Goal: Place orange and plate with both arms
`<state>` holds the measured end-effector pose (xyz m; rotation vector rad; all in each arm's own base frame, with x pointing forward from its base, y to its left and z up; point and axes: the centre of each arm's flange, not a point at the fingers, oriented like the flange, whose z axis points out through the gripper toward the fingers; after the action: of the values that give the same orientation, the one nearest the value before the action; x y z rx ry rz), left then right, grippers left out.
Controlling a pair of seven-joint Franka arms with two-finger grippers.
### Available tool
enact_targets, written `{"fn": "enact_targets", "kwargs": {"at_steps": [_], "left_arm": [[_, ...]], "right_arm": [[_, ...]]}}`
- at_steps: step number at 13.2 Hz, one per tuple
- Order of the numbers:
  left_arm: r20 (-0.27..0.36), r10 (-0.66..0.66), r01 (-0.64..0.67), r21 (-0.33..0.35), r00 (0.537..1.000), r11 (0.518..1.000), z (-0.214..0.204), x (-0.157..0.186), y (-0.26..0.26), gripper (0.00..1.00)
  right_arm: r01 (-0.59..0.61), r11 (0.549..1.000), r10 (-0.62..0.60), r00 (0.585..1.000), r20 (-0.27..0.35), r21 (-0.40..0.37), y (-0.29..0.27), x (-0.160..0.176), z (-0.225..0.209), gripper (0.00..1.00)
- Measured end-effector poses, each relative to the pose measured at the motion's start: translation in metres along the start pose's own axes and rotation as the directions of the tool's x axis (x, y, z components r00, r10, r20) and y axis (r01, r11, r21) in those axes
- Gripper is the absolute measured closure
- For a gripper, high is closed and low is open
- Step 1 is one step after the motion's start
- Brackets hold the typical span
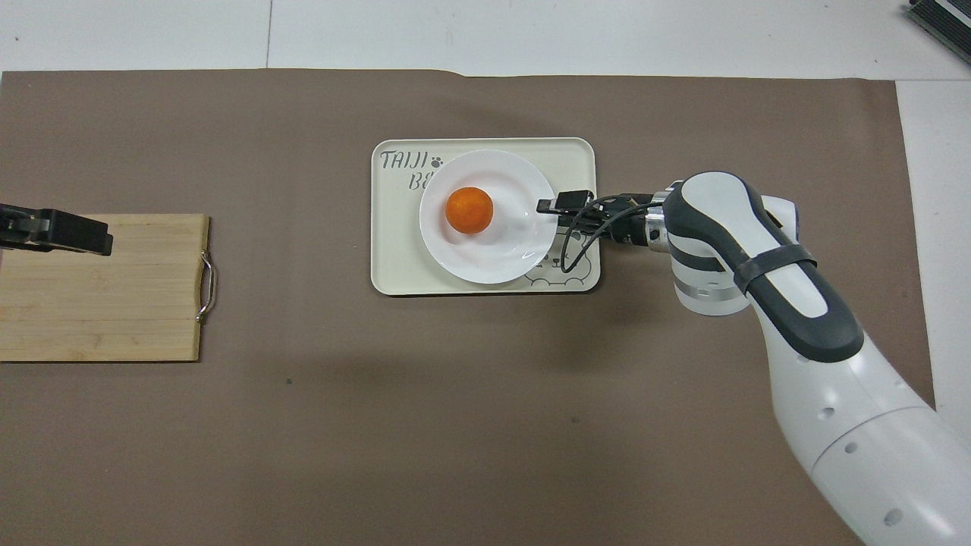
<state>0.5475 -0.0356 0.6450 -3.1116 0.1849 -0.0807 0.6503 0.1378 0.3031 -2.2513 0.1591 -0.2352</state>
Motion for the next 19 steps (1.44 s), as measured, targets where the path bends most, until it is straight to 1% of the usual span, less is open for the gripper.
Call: {"fn": "enact_targets", "kwargs": {"at_steps": [3,5,7,9,11,12,14,15,17,18,19], "left_arm": [[0.0,-0.002,0.002,0.0,1.0,1.0,0.0,0.0,-0.001,0.0],[-0.001,-0.005,0.005,0.0,1.0,1.0,-0.001,0.0,-0.002,0.0],[-0.002,-0.022,0.022,0.0,1.0,1.0,-0.001,0.0,-0.004,0.0],[-0.002,-0.059,0.059,0.0,0.998,0.998,-0.001,0.0,-0.004,0.0],[-0.002,-0.068,0.068,0.0,0.998,0.998,-0.001,0.0,-0.003,0.0],[-0.002,-0.07,0.07,0.0,0.998,0.998,-0.001,0.0,-0.003,0.0],[-0.001,-0.072,0.072,0.0,0.997,0.997,-0.001,0.0,-0.003,0.0],[-0.001,-0.073,0.073,0.0,0.997,0.997,-0.001,0.0,-0.003,0.0],[0.0,-0.073,0.073,0.0,0.997,0.997,-0.001,0.0,-0.003,0.0],[0.003,-0.073,0.073,0.0,0.997,0.997,-0.001,-0.001,-0.003,0.0],[0.006,-0.073,0.073,0.0,0.997,0.997,0.0,-0.001,-0.003,0.0]], "right_arm": [[0.08,0.996,-0.08,0.997,0.0,-0.048,-0.013,0.006,-0.022,0.0],[0.157,0.981,-0.157,0.988,0.017,-0.116,-0.02,0.012,-0.043,0.0],[0.224,0.951,-0.216,0.974,0.062,-0.213,-0.034,0.016,-0.072,0.0],[0.263,0.91,-0.238,0.964,0.114,-0.322,-0.053,0.015,-0.107,0.0],[0.295,0.872,-0.246,0.954,0.172,-0.39,-0.06,0.011,-0.139,0.0],[0.303,0.849,-0.235,0.95,0.203,-0.433,-0.057,0.01,-0.155,0.0],[0.269,0.8,-0.152,0.956,0.252,-0.536,-0.04,0.005,-0.189,0.0],[0.255,0.764,-0.112,0.957,0.268,-0.593,-0.032,0.003,-0.204,0.0],[0.24,0.676,-0.055,0.959,0.276,-0.697,-0.03,-0.002,-0.227,0.0],[0.23,0.652,-0.036,0.961,0.274,-0.722,-0.036,-0.006,-0.237,0.0],[0.213,0.642,-0.017,0.964,0.265,-0.736,-0.045,-0.009,-0.247,0.0]]}}
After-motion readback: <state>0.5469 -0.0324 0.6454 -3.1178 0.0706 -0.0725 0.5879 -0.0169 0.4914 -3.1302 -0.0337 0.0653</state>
